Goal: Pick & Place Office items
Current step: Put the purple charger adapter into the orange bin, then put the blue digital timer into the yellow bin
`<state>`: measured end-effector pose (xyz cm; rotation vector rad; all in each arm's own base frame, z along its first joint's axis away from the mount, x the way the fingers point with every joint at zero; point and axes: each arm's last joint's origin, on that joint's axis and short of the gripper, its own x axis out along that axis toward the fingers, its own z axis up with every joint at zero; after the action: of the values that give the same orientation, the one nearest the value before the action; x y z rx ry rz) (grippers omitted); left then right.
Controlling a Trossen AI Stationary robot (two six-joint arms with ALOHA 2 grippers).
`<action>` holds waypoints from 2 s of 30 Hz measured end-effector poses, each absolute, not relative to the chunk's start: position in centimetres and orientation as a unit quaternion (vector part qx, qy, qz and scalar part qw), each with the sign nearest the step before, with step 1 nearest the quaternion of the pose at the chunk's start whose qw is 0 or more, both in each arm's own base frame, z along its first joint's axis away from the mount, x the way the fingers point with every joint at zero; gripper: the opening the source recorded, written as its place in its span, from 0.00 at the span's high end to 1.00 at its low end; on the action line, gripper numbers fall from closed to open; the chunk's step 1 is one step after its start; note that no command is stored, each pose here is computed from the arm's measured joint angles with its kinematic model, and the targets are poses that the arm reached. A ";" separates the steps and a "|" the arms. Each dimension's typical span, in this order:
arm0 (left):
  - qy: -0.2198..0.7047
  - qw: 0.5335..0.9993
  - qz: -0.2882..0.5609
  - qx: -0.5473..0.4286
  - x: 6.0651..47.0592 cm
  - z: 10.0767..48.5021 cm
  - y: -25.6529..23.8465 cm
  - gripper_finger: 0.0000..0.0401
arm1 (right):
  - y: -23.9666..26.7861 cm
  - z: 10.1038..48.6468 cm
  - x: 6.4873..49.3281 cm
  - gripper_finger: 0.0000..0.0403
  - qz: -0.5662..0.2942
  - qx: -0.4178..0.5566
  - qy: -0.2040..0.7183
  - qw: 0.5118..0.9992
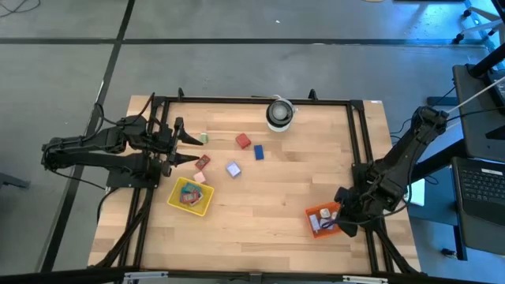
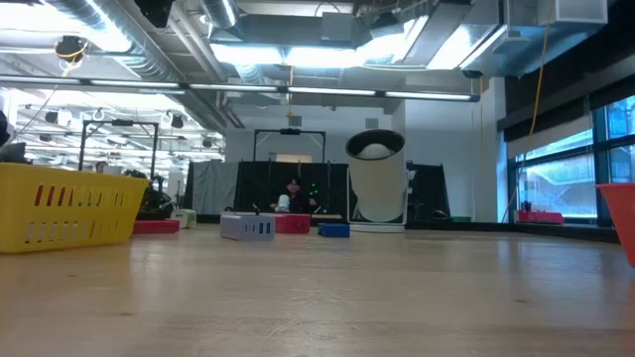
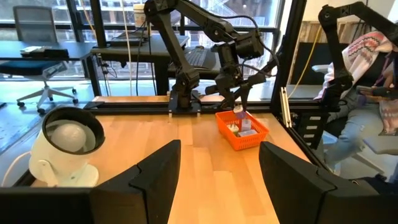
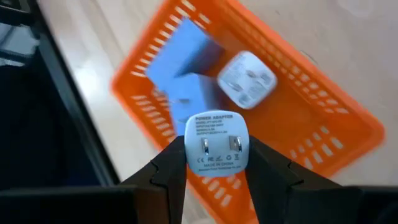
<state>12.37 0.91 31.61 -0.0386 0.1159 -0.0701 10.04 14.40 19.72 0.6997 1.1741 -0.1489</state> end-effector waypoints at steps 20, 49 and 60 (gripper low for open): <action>0.085 0.995 -0.042 -0.033 13.5 31.0 1.0 0.47 | 15.1 17.7 10.3 0.66 -0.110 0.275 0.584 0.756; 0.104 0.992 -0.054 -0.037 14.3 30.6 1.0 0.47 | 14.4 17.6 10.1 0.43 -0.138 0.242 0.574 0.770; 0.104 0.991 -0.071 -0.039 14.3 30.6 0.9 0.47 | 13.1 19.4 10.0 0.43 -0.138 0.249 0.480 0.830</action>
<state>14.31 0.93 30.56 -0.0786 0.2085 -0.1423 9.98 13.14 19.36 0.5274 1.0191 -0.2922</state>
